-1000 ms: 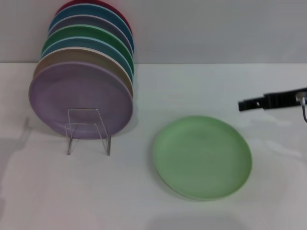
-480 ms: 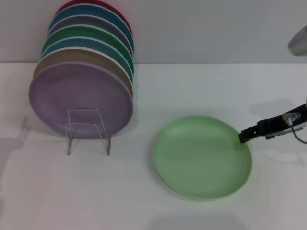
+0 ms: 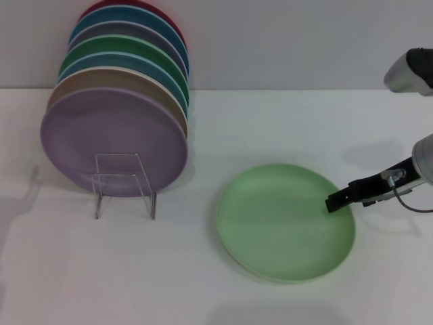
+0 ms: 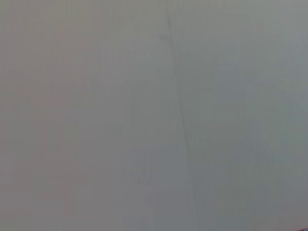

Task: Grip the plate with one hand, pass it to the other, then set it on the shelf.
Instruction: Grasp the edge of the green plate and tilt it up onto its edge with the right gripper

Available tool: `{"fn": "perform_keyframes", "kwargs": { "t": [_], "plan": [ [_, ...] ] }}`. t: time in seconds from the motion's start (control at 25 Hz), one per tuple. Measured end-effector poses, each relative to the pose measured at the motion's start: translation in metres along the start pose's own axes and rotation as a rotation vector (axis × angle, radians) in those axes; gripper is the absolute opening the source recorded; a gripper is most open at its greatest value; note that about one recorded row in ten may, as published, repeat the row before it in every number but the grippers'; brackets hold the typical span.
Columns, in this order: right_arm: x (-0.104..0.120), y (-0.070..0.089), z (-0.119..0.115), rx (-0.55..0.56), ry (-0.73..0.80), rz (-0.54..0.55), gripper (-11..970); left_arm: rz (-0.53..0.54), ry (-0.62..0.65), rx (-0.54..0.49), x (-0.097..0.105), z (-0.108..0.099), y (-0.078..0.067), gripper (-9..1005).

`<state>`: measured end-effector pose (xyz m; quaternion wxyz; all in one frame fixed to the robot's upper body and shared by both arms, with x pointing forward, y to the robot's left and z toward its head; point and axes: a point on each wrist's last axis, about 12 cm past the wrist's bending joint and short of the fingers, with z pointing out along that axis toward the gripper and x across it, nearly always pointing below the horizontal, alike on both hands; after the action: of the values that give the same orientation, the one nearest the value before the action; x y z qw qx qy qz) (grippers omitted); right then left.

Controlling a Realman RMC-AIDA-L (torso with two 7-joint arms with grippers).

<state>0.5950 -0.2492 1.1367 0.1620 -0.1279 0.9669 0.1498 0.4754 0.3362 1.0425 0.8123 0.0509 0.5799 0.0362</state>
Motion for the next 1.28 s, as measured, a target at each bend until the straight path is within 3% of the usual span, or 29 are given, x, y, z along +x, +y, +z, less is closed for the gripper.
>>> {"fn": "perform_keyframes", "kwargs": {
  "t": [0.96,1.08,1.28],
  "plan": [
    [0.000,0.004,0.018,0.026,0.041,-0.032,660,0.002,-0.010,0.007,-0.001,0.001,-0.001,829],
    [0.000,0.004,0.018,0.026,0.041,-0.032,427,0.003,-0.011,0.008,-0.001,0.001,-0.001,829],
    [0.001,0.008,0.020,0.031,0.052,-0.056,361,0.002,-0.014,0.009,-0.002,0.002,-0.001,829]
  ]
}}
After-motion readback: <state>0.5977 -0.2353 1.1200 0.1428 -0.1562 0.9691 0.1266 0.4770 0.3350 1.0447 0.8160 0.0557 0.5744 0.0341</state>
